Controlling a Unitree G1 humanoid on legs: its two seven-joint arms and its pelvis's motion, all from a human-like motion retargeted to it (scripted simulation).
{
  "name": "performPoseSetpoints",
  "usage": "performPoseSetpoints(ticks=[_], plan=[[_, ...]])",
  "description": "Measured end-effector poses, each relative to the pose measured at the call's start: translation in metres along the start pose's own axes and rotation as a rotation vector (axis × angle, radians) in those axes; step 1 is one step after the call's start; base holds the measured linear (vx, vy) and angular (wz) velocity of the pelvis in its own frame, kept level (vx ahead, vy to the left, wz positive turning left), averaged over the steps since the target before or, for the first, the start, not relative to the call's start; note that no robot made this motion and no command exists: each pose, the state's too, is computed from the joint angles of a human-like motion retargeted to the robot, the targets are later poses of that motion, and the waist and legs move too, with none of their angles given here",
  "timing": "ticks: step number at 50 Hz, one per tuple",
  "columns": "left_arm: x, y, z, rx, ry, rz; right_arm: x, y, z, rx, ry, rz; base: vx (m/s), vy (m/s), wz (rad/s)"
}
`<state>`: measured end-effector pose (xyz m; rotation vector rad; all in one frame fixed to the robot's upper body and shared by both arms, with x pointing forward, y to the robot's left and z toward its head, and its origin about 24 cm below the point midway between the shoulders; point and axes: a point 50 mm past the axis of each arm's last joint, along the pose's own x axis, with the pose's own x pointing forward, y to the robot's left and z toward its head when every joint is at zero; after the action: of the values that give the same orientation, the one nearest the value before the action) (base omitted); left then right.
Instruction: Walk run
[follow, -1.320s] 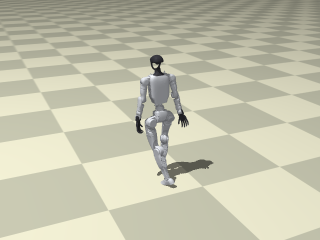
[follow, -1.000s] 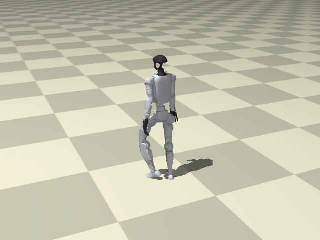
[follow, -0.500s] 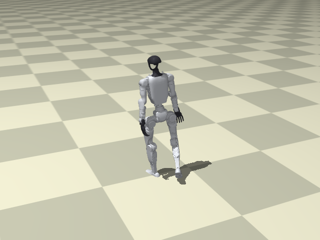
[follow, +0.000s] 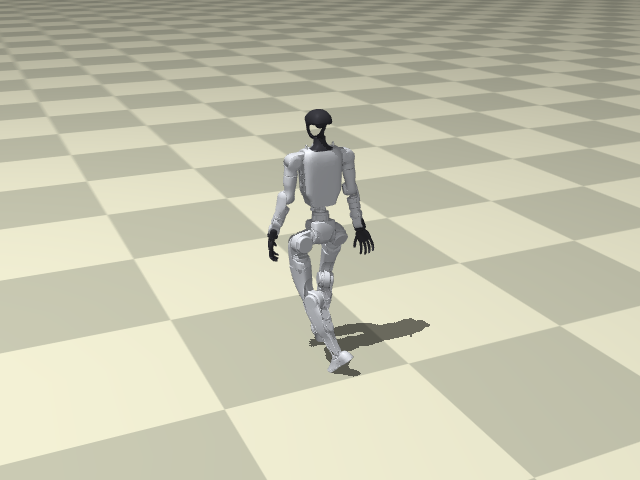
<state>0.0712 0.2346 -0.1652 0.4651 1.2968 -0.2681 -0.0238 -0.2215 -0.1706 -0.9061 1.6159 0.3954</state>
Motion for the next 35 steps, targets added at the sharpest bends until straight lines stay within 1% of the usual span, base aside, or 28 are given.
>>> performPoseSetpoints(ticks=[5,10,13,17,20,25,32,35], plan=[[-0.004,-0.035,-0.038,0.032,0.172,-0.113,0.003,-0.039,0.021,0.01,-0.049,-0.107,0.75,-0.13,0.3],[-0.013,-0.059,-0.067,-0.026,0.274,-0.176,-0.004,-0.089,0.058,0.026,-0.148,-0.306,0.68,-0.14,-0.2],[-0.02,-0.072,-0.082,-0.079,0.336,-0.211,-0.011,-0.112,0.081,0.052,-0.237,-0.38,0.57,-0.1,-0.3],[-0.026,-0.083,-0.093,-0.13,0.406,-0.258,-0.023,-0.136,0.106,0.086,-0.35,-0.467,0.7,-0.06,-0.2],[-0.027,-0.087,-0.095,-0.126,0.42,-0.296,-0.028,-0.143,0.114,0.097,-0.401,-0.513,0.77,-0.03,0.0],[-0.026,-0.08,-0.093,-0.12,0.41,-0.286,-0.024,-0.124,0.114,0.044,-0.424,-0.441,0.8,-0.02,-0.25],[-0.018,-0.067,-0.078,-0.214,0.354,-0.23,-0.004,-0.062,0.064,-0.05,-0.234,-0.286,0.94,0.03,-0.67],[-0.013,-0.049,-0.066,-0.233,0.297,-0.187,-0.001,-0.05,0.047,-0.088,-0.163,-0.254,0.81,0.03,-0.79]])
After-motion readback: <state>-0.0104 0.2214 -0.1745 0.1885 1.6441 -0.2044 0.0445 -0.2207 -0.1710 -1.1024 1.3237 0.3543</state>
